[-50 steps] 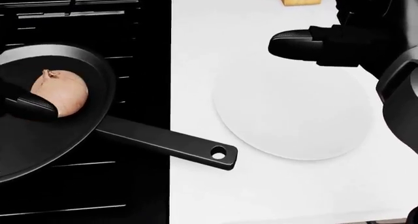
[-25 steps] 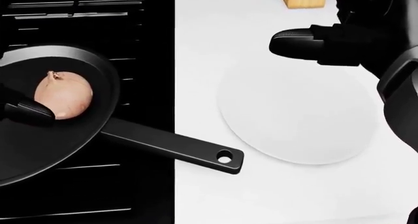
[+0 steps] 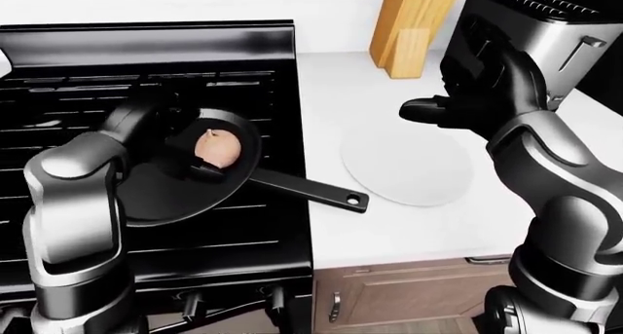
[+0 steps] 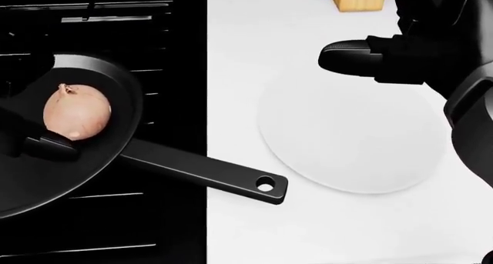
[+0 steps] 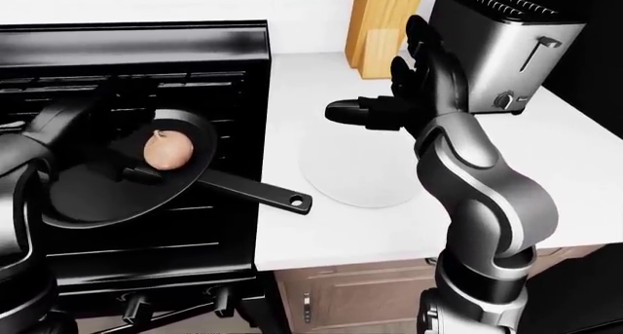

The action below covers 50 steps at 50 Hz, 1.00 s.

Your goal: Pick the onion from the pan and place it on the plate.

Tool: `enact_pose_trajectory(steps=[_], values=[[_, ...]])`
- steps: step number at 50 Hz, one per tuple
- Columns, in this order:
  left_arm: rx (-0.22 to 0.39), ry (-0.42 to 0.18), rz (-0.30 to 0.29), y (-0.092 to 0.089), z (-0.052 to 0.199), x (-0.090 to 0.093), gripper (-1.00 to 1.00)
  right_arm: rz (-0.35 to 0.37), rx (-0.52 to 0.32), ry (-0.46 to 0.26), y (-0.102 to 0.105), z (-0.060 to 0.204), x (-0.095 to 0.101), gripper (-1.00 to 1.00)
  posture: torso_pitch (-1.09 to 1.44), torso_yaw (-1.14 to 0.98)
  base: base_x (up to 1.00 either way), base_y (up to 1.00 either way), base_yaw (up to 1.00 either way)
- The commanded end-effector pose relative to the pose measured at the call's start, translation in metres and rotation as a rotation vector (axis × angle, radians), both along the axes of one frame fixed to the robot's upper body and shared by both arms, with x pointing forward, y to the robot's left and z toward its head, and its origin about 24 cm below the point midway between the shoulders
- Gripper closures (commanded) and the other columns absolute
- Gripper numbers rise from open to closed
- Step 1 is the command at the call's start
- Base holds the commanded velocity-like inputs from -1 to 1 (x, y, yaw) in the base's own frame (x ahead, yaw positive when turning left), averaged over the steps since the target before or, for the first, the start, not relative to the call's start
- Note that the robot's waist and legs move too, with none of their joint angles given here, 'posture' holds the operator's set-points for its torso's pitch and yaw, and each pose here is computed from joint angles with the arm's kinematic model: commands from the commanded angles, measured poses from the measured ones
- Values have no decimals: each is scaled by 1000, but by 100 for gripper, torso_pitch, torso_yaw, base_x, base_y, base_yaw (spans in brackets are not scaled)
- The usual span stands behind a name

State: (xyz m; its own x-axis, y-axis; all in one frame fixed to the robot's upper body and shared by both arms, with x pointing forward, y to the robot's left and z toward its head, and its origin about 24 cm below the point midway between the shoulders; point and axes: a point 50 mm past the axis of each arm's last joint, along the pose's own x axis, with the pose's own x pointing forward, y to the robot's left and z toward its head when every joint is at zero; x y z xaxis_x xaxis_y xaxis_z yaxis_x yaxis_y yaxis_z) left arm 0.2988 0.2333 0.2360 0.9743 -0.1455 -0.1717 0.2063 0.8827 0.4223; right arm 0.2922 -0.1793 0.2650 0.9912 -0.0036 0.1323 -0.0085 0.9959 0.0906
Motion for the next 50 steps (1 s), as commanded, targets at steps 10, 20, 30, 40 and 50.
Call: enact_pose_trajectory(steps=[10,20,30,40,50], values=[[40,-49,-27,-3,11,-1,-80,-2,2,-85,0,15,-5,-100,0,0,0,0,0],[50,-43,-27,-2,10,4,-80,-1,2,-86,0,16,-5,-100,0,0,0,0,0],[45,-34,-33,-4,7,12,-81,1,5,-83,0,14,-5,-100,0,0,0,0,0],[43,-19,-49,-7,7,17,-84,1,6,-83,1,14,-6,-100,0,0,0,0,0],[55,-9,-51,-6,3,21,-86,0,9,-83,0,13,-5,-100,0,0,0,0,0]])
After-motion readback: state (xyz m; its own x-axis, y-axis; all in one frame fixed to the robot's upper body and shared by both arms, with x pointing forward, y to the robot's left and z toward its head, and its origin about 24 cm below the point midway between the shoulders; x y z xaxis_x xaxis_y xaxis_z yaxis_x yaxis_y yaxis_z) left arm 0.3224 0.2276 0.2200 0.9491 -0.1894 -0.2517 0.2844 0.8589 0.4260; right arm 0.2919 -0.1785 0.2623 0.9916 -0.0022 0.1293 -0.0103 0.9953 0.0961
